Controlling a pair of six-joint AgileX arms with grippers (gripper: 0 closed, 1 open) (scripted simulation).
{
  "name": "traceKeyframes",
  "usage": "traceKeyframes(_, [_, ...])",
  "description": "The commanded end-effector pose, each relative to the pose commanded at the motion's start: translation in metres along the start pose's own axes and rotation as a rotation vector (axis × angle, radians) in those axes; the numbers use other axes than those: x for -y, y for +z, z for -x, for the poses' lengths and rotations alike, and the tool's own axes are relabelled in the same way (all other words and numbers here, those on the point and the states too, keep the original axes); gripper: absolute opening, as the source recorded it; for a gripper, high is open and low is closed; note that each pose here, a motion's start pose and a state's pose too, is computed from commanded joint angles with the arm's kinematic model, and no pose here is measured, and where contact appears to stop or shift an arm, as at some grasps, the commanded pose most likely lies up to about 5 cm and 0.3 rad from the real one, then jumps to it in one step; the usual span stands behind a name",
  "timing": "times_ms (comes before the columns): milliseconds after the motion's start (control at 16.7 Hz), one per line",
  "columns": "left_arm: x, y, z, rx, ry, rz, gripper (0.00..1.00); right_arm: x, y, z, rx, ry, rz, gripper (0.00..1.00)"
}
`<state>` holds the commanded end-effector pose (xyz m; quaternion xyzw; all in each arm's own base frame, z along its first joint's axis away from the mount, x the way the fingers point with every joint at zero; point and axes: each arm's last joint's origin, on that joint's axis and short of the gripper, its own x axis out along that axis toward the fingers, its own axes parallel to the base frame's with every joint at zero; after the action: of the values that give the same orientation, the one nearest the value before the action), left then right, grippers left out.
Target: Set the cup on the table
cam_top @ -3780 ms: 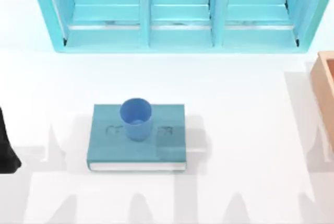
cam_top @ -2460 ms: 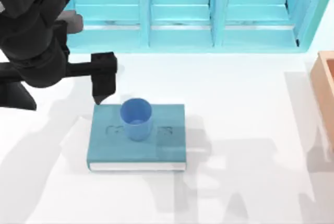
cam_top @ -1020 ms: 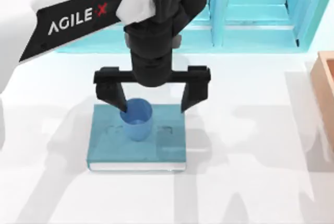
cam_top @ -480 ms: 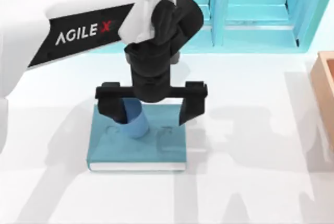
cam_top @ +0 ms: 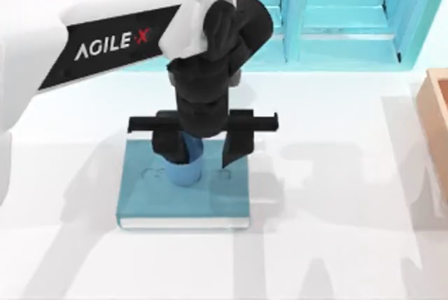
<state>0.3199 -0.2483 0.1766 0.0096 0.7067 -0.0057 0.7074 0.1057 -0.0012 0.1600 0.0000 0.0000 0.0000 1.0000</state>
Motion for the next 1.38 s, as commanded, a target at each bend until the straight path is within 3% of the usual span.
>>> traceKeyframes(240, [0.0, 0.0, 0.0, 0.0, 0.0, 0.0, 0.02, 0.0, 0.0, 0.0, 0.0, 0.0, 0.0, 1.0])
traceKeyframes(300, [0.0, 0.0, 0.0, 0.0, 0.0, 0.0, 0.0, 0.0, 0.0, 0.0, 0.0, 0.0, 0.0, 1.0])
traceKeyframes(840, [0.0, 0.0, 0.001, 0.001, -0.001, -0.001, 0.0, 0.0, 0.0, 0.0, 0.0, 0.0, 0.0, 1.0])
traceKeyframes(1380, [0.0, 0.0, 0.051, 0.001, -0.001, -0.001, 0.0, 0.0, 0.0, 0.0, 0.0, 0.0, 0.0, 1.0])
